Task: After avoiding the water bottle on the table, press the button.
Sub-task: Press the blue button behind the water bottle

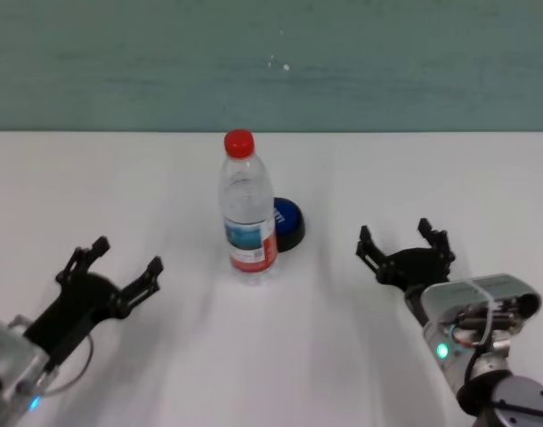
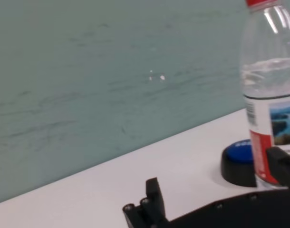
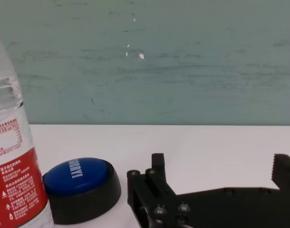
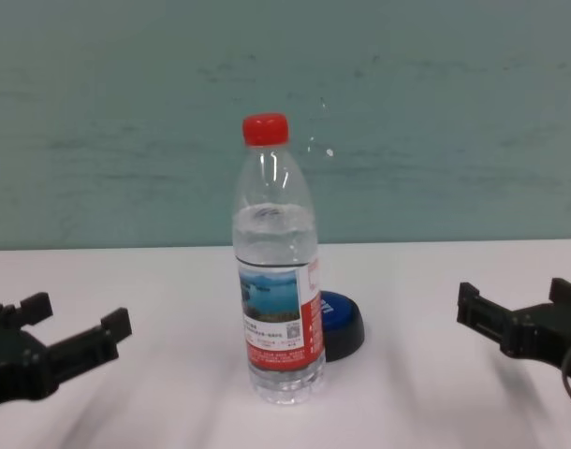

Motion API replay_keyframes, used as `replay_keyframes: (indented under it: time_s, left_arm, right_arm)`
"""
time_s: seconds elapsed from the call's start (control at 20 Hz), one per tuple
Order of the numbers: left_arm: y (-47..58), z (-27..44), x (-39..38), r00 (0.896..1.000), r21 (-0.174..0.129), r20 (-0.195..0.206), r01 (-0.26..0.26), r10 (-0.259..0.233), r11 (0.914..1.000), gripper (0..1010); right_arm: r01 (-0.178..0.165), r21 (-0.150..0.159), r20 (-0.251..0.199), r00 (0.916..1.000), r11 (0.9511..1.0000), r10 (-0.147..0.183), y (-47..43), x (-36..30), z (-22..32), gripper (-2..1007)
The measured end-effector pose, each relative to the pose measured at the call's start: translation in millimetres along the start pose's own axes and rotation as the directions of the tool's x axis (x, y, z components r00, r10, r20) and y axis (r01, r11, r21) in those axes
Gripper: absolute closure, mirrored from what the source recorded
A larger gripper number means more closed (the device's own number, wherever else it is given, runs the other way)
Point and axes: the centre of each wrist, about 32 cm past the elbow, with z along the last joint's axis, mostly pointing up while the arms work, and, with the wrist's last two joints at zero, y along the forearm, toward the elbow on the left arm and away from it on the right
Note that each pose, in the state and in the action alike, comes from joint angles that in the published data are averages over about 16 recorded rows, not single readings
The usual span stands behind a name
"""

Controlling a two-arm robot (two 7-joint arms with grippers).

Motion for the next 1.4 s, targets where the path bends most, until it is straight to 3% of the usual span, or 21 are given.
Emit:
replay_keyframes:
  time_s: [0.8,1.4]
  left_arm:
    - [11.9,4.8,-12.7,0.999,-0.022,-0.008,0.047,-0.048,0.9986,0]
    - [12.3,4.9,-14.9,0.999,-0.027,-0.006,0.050,-0.050,0.9984,0]
  right_arm:
    - [0.000,0.000,0.000,1.0000,1.0000,0.000,0.0,0.0,0.0,1]
    - [-0.024,-0.011,-0.013,0.9996,0.9996,0.024,5.0,5.5,2.9,1]
